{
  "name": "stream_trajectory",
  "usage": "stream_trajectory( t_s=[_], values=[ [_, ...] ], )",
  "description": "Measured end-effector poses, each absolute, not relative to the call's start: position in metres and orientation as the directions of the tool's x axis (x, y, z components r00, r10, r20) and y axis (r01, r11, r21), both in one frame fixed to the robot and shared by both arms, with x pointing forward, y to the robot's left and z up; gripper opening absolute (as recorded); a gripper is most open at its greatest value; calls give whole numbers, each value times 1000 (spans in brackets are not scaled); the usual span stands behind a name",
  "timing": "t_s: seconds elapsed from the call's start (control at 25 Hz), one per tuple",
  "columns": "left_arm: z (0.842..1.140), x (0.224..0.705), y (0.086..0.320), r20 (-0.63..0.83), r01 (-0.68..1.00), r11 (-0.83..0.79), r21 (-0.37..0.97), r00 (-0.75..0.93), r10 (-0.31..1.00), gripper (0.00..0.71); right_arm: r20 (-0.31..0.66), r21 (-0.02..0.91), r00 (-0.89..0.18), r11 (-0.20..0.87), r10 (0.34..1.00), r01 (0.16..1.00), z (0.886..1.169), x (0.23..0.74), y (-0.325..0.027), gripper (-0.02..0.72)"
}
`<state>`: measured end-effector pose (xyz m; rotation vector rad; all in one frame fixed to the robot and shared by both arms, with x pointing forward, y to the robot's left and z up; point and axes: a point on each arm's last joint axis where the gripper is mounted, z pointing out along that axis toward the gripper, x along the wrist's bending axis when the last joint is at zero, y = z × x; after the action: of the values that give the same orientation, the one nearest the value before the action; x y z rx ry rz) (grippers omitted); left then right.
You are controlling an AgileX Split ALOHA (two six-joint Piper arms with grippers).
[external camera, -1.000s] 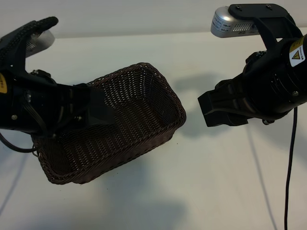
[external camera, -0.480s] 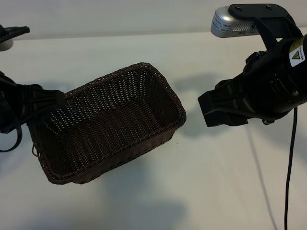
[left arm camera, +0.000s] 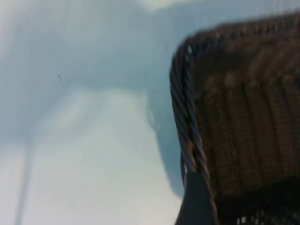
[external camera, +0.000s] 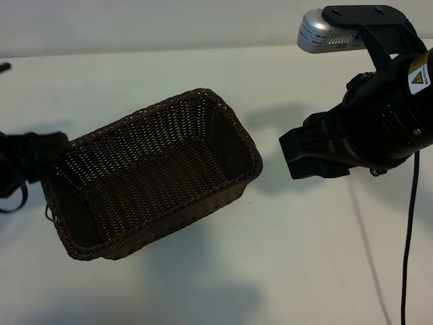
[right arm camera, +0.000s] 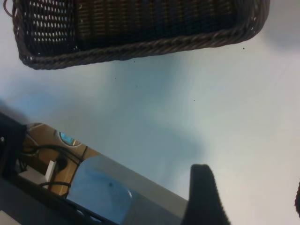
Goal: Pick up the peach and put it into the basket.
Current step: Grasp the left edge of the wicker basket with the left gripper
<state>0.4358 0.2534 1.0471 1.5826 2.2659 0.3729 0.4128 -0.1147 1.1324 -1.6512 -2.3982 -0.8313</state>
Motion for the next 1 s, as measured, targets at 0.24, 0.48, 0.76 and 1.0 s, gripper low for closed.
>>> stream_trajectory(
  t_s=[0.24, 0.48, 0.76, 1.0],
  values=[
    [1021, 460, 254, -175, 875, 372, 309, -332, 927, 510, 388, 372, -401, 257, 830, 892, 1132, 413, -115, 465],
    [989, 477, 247, -156, 903, 374, 214, -346, 925, 546, 388, 372, -401, 257, 830, 892, 1132, 413, -115, 465],
    [988, 477, 245, -168, 908, 369, 197, -339, 925, 552, 388, 372, -401, 257, 830, 892, 1132, 413, -115, 465],
    [995, 471, 245, -182, 907, 376, 189, -344, 921, 552, 388, 372, -401, 257, 830, 892, 1132, 413, -115, 465]
  ],
)
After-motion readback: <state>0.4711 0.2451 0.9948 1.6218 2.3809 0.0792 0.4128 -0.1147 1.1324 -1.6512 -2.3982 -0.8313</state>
